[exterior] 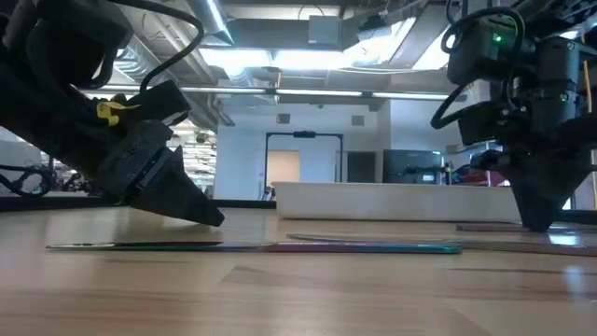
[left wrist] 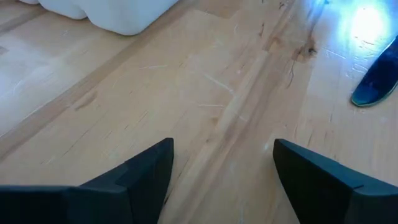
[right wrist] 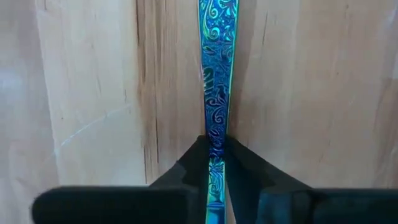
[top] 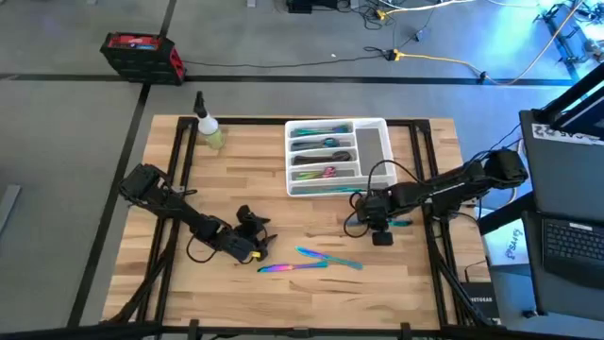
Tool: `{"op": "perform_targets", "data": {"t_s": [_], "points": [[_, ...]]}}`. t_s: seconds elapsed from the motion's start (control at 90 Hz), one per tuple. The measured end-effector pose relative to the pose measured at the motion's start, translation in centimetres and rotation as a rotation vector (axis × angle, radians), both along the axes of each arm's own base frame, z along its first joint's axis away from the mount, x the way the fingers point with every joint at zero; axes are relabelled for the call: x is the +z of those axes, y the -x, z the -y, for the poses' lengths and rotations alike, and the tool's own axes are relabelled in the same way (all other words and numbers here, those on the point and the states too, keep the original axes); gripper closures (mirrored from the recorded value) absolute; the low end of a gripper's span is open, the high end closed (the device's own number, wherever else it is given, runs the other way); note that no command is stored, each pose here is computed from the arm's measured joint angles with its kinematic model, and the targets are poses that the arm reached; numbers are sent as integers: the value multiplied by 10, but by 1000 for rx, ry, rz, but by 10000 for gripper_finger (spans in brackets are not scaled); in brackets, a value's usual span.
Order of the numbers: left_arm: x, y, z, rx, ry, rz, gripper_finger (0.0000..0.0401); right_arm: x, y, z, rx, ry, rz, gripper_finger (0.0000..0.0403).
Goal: Sort silverware
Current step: Put the blue knife on the white silverware tray
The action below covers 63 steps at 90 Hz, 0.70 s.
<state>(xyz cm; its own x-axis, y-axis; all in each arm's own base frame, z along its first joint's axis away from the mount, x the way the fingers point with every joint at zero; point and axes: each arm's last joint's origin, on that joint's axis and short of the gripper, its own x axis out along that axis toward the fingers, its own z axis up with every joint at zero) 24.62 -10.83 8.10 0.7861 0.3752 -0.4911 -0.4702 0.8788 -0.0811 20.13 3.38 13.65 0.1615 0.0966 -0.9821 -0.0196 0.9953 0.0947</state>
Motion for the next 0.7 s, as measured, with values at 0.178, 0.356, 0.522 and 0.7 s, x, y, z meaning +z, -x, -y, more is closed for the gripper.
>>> {"op": "perform_targets", "data": {"t_s": [0.178,0.356,0.522,0.7], "points": [[0,0,0,0,0,0,138,0,1,1,-4,25,-4,373],[0,0,0,0,0,0,138,0,1,0,-4,14,-9,373],[0,0,0,0,0,0,138,0,1,0,-18,-3,-14,373],[0,0,0,1,-1,1,138,2,1,0,-44,-20,-35,373]]}}
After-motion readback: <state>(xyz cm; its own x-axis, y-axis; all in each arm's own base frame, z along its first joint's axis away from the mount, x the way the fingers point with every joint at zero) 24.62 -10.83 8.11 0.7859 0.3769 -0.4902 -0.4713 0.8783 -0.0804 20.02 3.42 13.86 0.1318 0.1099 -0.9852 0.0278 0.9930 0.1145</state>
